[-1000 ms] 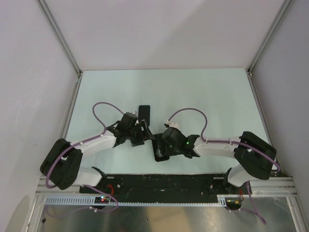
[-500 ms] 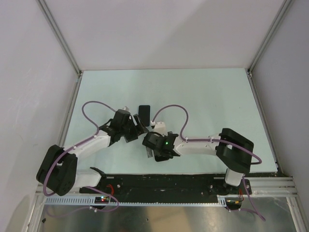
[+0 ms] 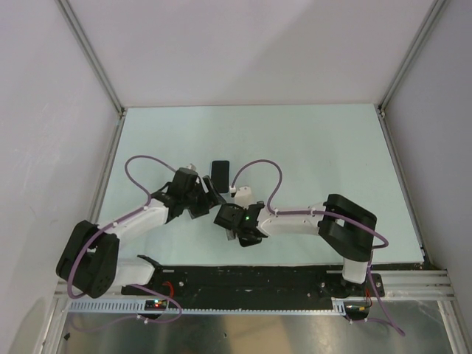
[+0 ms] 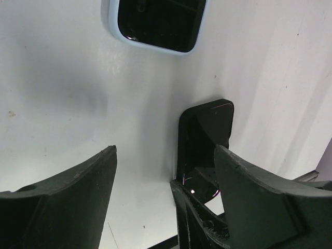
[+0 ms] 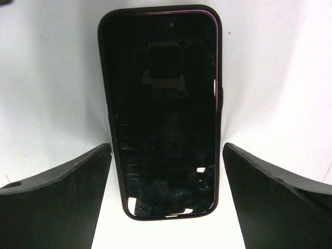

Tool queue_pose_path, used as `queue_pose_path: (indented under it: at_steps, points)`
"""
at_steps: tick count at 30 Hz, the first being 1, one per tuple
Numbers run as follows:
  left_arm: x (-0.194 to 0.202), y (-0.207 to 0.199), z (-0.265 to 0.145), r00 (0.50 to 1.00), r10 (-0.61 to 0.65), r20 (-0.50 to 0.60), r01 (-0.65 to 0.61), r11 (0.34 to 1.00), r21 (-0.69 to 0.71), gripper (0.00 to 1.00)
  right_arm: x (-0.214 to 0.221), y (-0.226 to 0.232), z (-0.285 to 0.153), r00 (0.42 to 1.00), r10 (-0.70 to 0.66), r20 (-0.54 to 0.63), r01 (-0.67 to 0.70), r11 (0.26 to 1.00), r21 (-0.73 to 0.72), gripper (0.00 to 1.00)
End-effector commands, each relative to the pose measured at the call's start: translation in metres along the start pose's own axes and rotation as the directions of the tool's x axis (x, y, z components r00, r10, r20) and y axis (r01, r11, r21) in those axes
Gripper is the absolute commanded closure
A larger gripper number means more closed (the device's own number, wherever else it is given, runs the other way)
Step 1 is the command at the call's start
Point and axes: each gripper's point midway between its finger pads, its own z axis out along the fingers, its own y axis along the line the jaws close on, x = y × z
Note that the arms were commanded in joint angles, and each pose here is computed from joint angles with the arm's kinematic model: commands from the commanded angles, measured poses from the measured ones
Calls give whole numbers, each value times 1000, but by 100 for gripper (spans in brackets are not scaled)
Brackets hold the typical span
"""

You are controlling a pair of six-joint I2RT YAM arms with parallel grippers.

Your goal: Put the phone into the phone case

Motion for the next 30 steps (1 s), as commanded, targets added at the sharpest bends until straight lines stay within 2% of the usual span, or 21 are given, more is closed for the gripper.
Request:
queue_pose_path:
  at_steps: [1, 6, 10, 23, 30]
  points:
    - [1, -4, 1, 999, 34, -26, -34, 999, 24, 21, -4, 13, 4, 1000, -5, 17, 5, 1000, -21, 10]
    - [8, -7, 6, 997, 39, -71, -36, 998, 42, 21, 0, 9, 8, 1000, 3, -7, -3, 999, -32, 32]
    - [12, -12, 9, 995, 34, -99, -27, 997, 68, 22, 3, 6, 9, 999, 29, -27, -31, 996, -85, 41]
    - [33, -34, 28, 983, 20, -184, 6, 990, 141, 26, 13, 2, 10, 986, 125, -107, -151, 948, -280, 45]
    - [40, -50, 39, 977, 20, -212, 17, 984, 175, 29, 14, -4, 12, 979, 159, -130, -193, 928, -317, 45]
